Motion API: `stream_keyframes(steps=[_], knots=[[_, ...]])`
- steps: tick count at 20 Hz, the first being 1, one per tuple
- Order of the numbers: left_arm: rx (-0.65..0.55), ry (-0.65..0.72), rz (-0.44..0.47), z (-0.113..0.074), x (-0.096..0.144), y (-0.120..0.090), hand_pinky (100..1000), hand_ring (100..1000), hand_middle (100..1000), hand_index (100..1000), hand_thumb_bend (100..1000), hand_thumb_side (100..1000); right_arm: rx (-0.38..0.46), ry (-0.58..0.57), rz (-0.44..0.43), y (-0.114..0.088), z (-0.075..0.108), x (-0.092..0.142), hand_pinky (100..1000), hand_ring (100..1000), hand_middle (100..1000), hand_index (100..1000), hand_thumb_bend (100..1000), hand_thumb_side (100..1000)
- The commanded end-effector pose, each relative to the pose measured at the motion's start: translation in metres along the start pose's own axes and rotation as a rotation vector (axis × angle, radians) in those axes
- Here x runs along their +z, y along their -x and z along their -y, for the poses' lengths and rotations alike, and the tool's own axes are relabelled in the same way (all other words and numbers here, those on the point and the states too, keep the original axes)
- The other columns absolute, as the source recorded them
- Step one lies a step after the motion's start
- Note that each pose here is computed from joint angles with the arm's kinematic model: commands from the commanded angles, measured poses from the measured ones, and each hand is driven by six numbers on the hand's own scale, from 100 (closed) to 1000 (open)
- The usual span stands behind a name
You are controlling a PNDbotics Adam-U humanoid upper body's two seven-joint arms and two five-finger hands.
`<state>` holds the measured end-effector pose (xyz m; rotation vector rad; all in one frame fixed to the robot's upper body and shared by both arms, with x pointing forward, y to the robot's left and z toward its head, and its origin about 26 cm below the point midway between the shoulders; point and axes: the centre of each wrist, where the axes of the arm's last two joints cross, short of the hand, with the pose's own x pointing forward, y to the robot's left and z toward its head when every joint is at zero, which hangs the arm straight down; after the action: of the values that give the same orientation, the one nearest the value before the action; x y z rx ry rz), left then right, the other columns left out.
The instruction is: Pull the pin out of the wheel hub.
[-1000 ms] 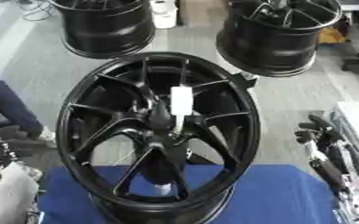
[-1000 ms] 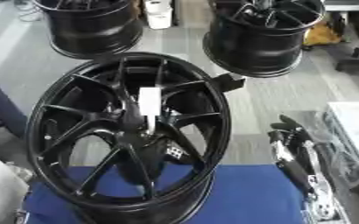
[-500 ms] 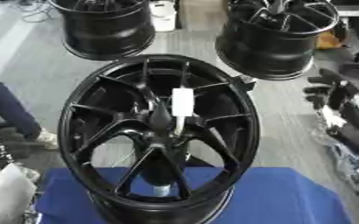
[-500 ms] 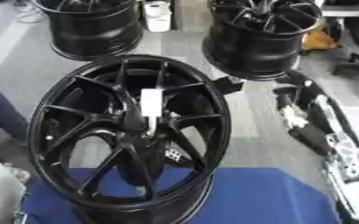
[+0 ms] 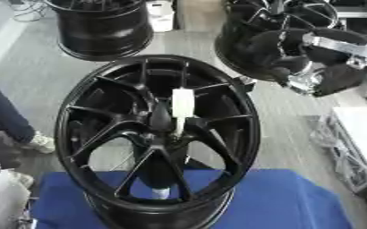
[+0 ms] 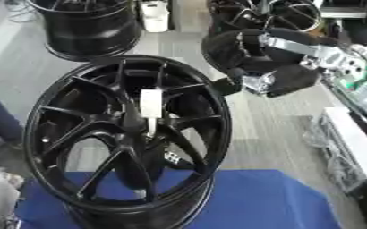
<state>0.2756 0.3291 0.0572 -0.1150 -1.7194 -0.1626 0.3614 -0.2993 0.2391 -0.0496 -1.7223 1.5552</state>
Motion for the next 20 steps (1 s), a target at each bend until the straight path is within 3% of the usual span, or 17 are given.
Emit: stream_keyframes(steps=[1,2,6,13,20], knots=[[-0.027,0.013,0.011,-0.004,-0.001,-0.007,655,659,637,743,572,707,0.032,-0.039,-0.035,0.003,0.008,0.001,806,838,887,973,100,620],[-0.027,0.025,0.006,-0.003,-0.001,-0.006,656,658,637,743,571,708,0.039,-0.055,-0.027,0.001,0.007,-0.005,811,841,890,974,100,678],[-0.022,0.045,-0.001,0.0,-0.002,-0.004,655,657,637,743,571,707,0.041,-0.163,-0.02,-0.003,-0.002,-0.045,812,841,892,975,100,754],[-0.018,0.03,0.004,-0.001,-0.002,-0.004,655,656,636,743,572,706,0.101,-0.287,0.008,-0.011,0.007,-0.114,815,843,896,978,100,727],[-0.017,0.027,0.002,-0.002,-0.001,-0.004,655,656,636,743,572,707,0.212,-0.342,0.017,-0.012,0.003,-0.133,823,848,903,982,100,727]])
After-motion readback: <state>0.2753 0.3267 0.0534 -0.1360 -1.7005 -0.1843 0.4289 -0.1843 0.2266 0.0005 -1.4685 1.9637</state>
